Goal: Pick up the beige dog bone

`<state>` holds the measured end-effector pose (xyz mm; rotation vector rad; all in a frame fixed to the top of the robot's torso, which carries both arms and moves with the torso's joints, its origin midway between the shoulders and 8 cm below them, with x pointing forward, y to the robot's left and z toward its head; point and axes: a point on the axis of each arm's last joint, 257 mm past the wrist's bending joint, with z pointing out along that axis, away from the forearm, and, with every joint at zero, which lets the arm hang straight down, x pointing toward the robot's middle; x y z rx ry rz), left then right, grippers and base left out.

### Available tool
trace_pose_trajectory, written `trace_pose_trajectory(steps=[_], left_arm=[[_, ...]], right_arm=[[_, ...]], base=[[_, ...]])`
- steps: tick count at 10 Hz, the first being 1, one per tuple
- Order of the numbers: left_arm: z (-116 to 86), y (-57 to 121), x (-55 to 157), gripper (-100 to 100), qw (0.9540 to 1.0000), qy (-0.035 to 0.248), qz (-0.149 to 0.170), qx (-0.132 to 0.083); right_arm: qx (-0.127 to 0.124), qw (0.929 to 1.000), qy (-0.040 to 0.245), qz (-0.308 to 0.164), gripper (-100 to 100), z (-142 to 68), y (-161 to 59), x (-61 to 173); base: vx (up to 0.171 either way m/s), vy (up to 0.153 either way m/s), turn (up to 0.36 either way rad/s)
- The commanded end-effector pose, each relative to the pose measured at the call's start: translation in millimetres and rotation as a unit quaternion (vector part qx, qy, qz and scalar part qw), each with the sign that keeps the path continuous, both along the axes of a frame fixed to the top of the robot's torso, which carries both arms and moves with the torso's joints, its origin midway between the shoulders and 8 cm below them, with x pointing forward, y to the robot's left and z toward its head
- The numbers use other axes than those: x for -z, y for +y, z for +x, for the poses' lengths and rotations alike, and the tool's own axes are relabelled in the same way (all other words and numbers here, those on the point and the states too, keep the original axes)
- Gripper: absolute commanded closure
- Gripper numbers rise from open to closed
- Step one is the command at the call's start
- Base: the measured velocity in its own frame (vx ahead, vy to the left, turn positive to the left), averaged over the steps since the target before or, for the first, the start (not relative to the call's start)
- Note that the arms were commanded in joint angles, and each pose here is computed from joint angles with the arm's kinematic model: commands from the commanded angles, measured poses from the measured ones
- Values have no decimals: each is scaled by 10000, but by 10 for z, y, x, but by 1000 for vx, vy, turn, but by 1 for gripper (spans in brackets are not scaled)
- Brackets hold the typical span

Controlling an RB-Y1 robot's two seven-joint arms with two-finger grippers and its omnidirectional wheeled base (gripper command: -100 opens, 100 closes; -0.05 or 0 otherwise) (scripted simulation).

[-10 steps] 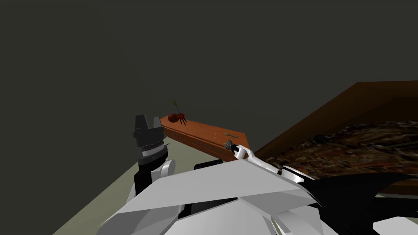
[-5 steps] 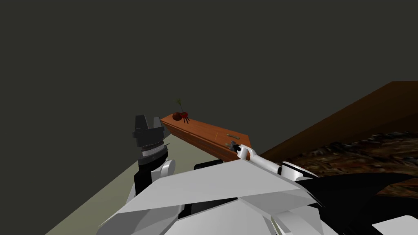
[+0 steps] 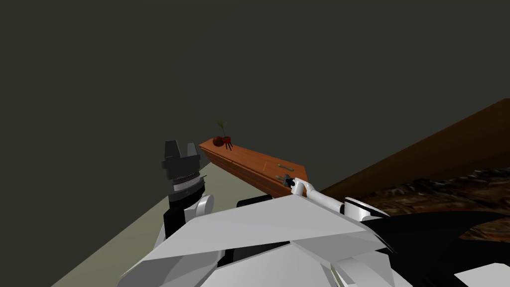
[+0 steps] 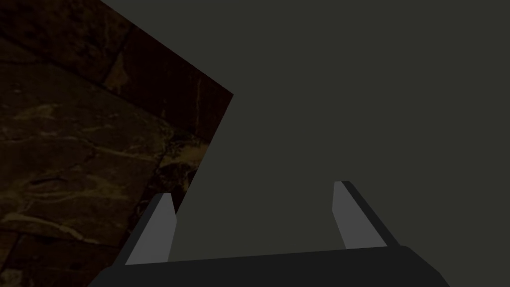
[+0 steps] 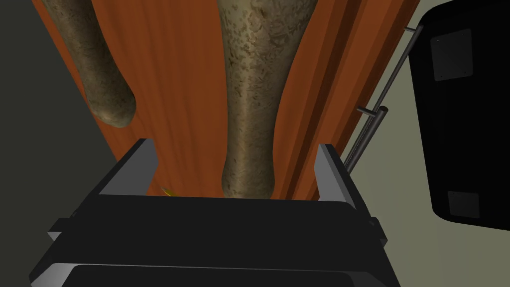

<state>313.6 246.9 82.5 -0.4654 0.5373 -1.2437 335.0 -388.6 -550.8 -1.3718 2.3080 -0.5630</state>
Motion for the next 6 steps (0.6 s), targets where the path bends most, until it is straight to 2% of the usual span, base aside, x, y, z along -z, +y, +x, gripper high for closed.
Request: trace_pose_trajectory(steps=[1, 2, 6], left_arm=[[0, 0, 0, 0, 10000, 0, 0, 0], [0, 0, 0, 0, 10000, 0, 0, 0], [0, 0, 0, 0, 10000, 0, 0, 0]], right_arm=[[0, 10000, 0, 0, 0, 0, 0, 0], [38, 10000, -12, -2, -100, -26, -12, 56], [87, 10000, -15, -8, -100, -75, -26, 151]], base=[[0, 0, 0], [18, -7, 46], [33, -18, 42]])
